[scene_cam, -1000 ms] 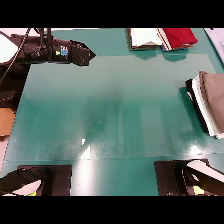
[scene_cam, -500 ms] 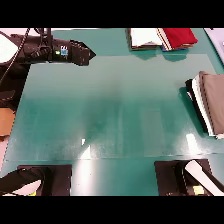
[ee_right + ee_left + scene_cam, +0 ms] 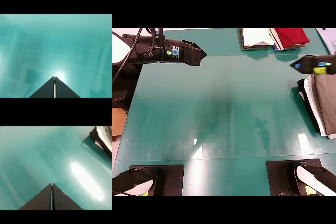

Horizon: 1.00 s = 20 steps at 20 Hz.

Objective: Fold the shirts.

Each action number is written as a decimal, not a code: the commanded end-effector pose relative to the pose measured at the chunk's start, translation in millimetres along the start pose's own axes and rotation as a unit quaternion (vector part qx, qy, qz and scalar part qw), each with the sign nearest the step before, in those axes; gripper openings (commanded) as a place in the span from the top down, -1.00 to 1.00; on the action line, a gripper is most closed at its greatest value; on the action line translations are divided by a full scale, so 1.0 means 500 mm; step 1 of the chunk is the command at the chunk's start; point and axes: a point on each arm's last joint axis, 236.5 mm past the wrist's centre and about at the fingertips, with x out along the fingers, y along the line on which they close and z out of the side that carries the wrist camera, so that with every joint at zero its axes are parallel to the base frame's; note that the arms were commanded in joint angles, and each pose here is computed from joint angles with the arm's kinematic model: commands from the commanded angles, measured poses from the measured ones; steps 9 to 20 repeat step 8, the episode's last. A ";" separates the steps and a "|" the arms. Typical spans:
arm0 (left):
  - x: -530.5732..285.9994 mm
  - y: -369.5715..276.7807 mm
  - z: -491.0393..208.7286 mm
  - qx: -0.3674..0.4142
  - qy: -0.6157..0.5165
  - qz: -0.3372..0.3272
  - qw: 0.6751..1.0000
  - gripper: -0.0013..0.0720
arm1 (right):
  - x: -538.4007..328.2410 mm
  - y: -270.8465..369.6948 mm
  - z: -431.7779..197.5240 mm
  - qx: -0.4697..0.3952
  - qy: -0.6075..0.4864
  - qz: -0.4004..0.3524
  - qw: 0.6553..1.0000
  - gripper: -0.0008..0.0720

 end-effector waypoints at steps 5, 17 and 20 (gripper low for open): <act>0.000 0.001 0.001 0.000 -0.002 0.001 1.000 0.88 | 0.071 0.096 -0.040 -0.037 0.043 0.052 0.997 0.92; 0.000 0.001 0.001 0.000 -0.002 0.001 1.000 0.88 | 0.073 0.095 -0.041 -0.035 0.044 0.052 0.997 0.92; 0.000 0.001 0.001 0.000 -0.002 0.001 1.000 0.88 | 0.073 0.095 -0.041 -0.035 0.044 0.052 0.997 0.92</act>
